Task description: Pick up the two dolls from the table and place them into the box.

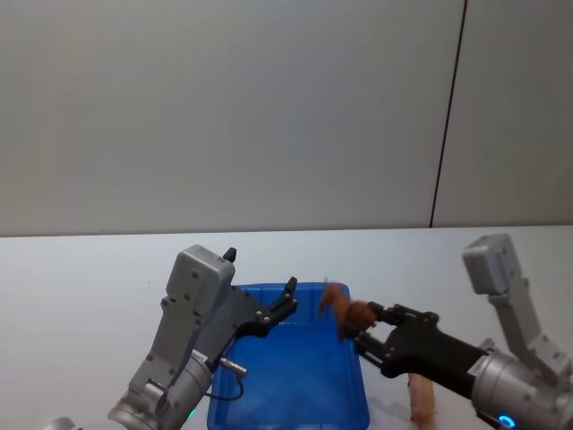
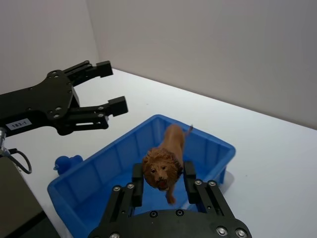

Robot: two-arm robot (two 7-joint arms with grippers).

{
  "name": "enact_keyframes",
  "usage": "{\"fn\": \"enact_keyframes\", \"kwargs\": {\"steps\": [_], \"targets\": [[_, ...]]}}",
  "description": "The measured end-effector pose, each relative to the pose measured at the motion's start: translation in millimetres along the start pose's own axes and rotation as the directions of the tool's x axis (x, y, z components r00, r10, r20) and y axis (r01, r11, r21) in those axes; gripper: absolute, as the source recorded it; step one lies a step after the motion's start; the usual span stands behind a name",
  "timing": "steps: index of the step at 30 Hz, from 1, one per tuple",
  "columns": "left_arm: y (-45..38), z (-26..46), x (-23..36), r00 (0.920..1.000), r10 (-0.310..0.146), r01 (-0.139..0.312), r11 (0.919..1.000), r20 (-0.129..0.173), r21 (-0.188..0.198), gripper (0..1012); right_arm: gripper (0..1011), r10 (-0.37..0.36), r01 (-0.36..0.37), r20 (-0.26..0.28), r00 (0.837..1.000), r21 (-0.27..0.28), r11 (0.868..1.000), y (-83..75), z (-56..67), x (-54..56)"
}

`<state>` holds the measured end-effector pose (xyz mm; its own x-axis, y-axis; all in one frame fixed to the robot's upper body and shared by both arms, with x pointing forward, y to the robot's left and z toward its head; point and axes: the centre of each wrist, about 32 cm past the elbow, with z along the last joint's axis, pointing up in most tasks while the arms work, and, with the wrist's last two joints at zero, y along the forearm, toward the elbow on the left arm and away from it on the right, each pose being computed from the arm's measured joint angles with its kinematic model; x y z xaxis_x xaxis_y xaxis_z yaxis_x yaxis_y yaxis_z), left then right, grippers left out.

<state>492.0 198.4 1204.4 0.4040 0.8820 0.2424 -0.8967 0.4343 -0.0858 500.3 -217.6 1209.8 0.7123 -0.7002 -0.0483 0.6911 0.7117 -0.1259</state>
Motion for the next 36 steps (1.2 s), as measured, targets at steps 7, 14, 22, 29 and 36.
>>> {"fn": "enact_keyframes", "kwargs": {"steps": [7, 14, 22, 29, 36], "targets": [[0.0, 0.0, 0.0, 1.0, 0.0, 0.0, 1.0, 0.0, 0.0, 1001, 683, 0.045, -0.045, -0.018, 0.999, -0.015, 0.999, 14.2, -0.5, -2.7], [0.0, 0.0, 0.0, 1.0, 0.0, 0.0, 1.0, 0.0, 0.0, 1001, 850, 0.049, -0.05, -0.02, 0.999, -0.019, 0.999, 18.4, -2.0, -1.9], [0.0, 0.0, 0.0, 1.0, 0.0, 0.0, 1.0, 0.0, 0.0, 1001, 1001, -0.002, 0.001, -0.012, 1.0, -0.013, 1.0, 5.5, -6.9, 7.4], [0.0, 0.0, 0.0, 1.0, 0.0, 0.0, 1.0, 0.0, 0.0, 1001, 1001, -0.056, 0.056, -0.021, 0.998, -0.015, 0.998, -13.7, -14.3, 13.3], [0.0, 0.0, 0.0, 1.0, 0.0, 0.0, 1.0, 0.0, 0.0, 1001, 1001, -0.104, 0.103, -0.036, 0.994, -0.042, 0.994, -33.3, -25.3, 13.9]]}}
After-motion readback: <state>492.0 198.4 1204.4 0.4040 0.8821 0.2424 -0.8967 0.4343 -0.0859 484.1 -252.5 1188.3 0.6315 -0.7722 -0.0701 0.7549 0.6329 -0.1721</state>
